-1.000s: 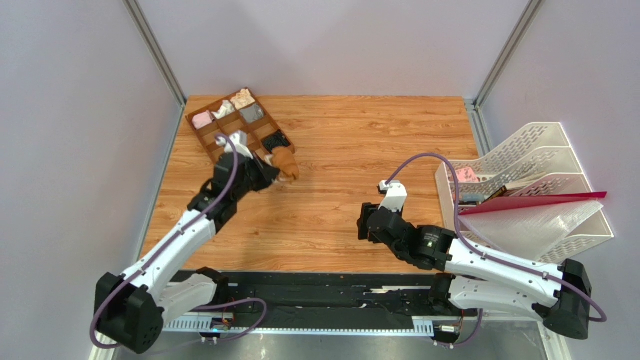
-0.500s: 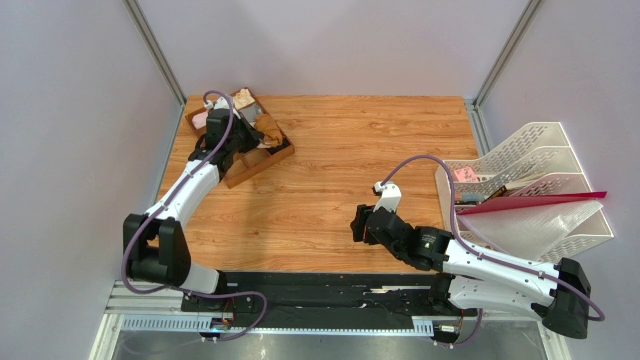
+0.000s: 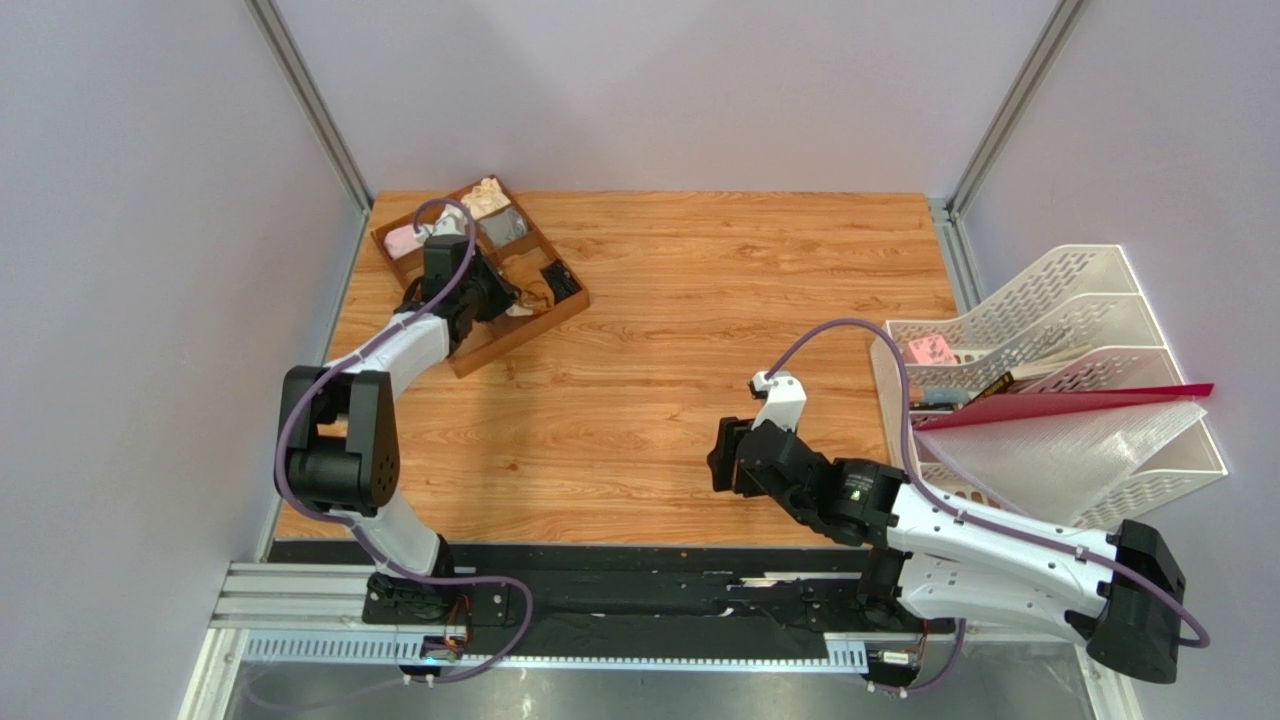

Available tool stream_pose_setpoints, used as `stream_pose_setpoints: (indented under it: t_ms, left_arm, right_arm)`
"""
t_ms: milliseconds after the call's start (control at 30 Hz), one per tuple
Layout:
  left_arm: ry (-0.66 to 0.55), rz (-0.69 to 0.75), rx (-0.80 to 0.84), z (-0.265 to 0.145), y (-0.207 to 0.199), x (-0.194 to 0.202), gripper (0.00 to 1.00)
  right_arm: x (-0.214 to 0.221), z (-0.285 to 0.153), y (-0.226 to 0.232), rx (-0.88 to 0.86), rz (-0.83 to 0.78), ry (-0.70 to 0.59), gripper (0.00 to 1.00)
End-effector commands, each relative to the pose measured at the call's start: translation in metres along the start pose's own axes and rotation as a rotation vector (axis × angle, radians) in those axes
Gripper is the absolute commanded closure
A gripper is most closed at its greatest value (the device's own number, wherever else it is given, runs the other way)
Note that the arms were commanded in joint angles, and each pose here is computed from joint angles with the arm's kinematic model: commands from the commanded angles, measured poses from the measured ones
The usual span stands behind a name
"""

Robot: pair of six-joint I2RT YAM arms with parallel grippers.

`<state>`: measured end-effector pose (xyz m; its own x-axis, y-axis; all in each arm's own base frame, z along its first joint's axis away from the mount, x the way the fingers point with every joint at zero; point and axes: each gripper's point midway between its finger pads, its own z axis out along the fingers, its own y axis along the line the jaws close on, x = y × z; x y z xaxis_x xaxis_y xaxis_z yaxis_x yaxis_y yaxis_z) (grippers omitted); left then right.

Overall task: Roll the underwear
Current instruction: Place the underwear in the storage box.

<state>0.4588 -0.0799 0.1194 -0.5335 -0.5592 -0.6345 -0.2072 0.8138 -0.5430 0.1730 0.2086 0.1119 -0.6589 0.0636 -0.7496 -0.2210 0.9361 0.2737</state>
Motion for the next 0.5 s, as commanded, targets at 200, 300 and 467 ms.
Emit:
stream_pose_setpoints:
  t_ms: [200,300,467]
  left_arm:
    - [-0.022,-0.031,-0.141,-0.005,0.03,0.004,1.0]
    - [-0.003,-0.031,-0.17,0.001,0.037,0.009,1.0]
    - [0.066,-0.042,-0.195,0.014,0.042,0.011,1.0]
  right_arm:
    - [-0.008,-0.009,-0.007,-0.005,0.067,-0.052,0.38]
    - [-0.01,-0.011,-0.007,-0.016,0.072,-0.062,0.38]
    - [-0.013,-0.015,-0.006,-0.031,0.085,-0.071,0.38]
